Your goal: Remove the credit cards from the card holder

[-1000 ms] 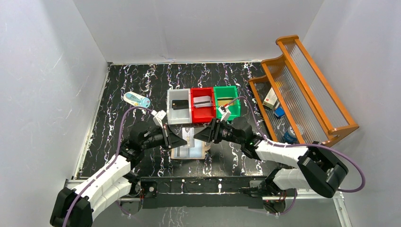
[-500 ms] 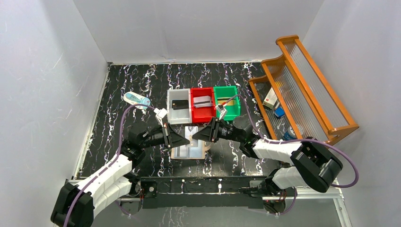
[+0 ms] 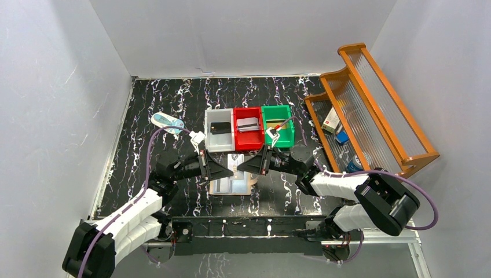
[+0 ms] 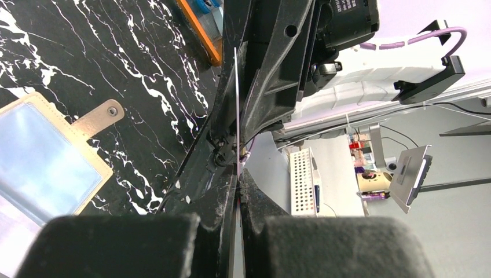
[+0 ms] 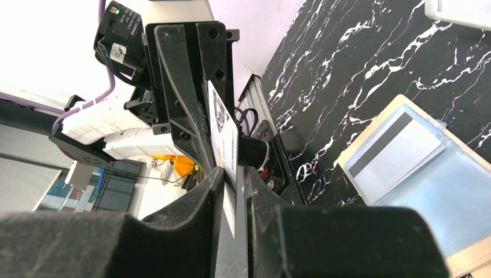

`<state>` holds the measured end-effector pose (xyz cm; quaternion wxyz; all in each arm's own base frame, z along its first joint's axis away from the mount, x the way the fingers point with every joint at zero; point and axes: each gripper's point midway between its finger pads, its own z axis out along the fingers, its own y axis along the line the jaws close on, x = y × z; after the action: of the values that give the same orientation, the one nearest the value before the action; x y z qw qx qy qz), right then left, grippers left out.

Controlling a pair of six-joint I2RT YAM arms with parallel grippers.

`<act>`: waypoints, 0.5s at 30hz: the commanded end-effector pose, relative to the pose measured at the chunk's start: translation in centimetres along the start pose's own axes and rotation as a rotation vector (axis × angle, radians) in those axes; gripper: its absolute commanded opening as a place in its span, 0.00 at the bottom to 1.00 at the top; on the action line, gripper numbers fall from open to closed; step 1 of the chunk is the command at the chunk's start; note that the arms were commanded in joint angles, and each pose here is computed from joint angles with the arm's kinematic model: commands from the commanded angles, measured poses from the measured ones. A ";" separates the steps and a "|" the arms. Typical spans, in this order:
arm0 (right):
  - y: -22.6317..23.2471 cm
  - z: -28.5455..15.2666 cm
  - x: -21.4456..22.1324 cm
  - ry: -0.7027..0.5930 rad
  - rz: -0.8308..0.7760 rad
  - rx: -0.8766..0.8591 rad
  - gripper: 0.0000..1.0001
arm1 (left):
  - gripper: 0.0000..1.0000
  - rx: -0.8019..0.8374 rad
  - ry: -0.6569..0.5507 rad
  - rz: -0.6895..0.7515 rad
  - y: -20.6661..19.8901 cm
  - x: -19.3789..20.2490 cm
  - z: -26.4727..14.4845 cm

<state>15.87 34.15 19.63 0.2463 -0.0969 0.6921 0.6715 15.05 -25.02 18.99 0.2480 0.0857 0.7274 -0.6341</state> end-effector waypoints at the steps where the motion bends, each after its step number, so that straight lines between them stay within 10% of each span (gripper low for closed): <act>1: 1.6 -0.5 0.1 0.006 -0.056 -0.076 0.27 | 0.00 0.045 0.009 0.022 -0.9 -0.1 0.1; 15: 1.9 -0.6 -0.5 -0.006 -0.048 -0.094 0.00 | 0.10 0.057 0.044 0.025 -1.0 0.3 0.1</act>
<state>15.03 33.79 19.72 0.2340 -0.1101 0.6839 0.6822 15.01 -25.24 18.67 0.2323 0.0855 0.7288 -0.6384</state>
